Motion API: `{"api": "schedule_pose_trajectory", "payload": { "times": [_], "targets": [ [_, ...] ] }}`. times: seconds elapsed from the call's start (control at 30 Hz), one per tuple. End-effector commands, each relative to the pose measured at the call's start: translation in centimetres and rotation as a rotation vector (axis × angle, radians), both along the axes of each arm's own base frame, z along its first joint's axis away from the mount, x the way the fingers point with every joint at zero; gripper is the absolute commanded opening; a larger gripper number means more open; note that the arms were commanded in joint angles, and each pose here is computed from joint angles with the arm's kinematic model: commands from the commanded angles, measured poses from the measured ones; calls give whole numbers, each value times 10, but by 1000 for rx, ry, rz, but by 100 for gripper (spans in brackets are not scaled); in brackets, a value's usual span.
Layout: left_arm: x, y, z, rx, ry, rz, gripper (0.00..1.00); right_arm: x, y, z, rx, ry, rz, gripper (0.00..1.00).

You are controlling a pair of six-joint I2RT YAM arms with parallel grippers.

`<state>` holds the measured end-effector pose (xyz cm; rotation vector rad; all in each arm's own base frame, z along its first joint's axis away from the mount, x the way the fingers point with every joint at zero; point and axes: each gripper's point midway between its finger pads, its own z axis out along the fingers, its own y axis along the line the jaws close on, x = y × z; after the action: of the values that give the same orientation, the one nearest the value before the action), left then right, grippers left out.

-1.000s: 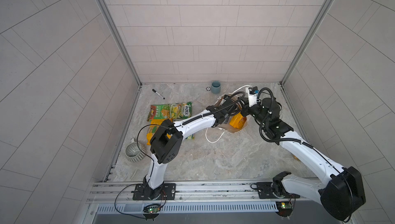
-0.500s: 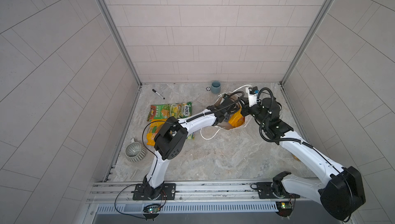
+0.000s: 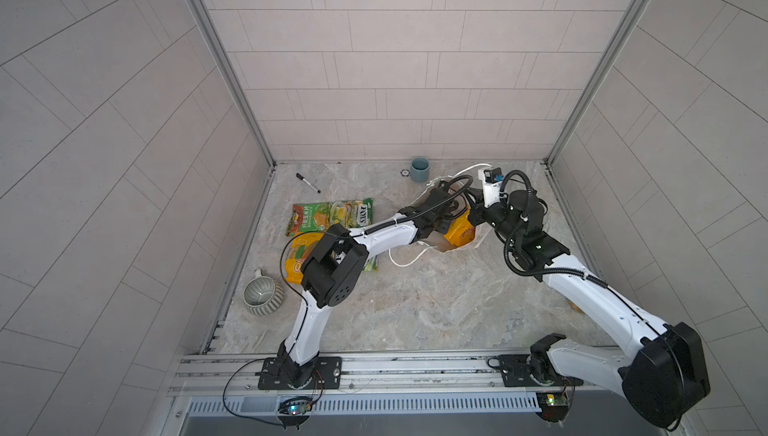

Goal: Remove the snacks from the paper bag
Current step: 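Lower the open left gripper into the bag toward the orange packet, then close the left gripper on the orange packet and lift it out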

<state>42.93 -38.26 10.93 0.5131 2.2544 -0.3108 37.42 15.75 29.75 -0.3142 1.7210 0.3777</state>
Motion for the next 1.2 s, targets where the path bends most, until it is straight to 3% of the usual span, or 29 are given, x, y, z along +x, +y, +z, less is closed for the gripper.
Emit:
{"api": "schedule_pose_trajectory", "payload": {
  "times": [0.0,0.17,0.67,1.17],
  "targets": [
    [1,-1,-4,-12,-5,-26,12,-4,4,15,38,-53,26,0],
    [0,4,9,-8,-27,-20,0,-2,5,13,41,-47,28,0],
    [-9,20,51,-21,-94,-7,0,-1,1,12,39,-43,9,0],
    [-36,27,98,-122,-107,-59,0,0,-2,11,42,-38,-6,0]
  ]
}}
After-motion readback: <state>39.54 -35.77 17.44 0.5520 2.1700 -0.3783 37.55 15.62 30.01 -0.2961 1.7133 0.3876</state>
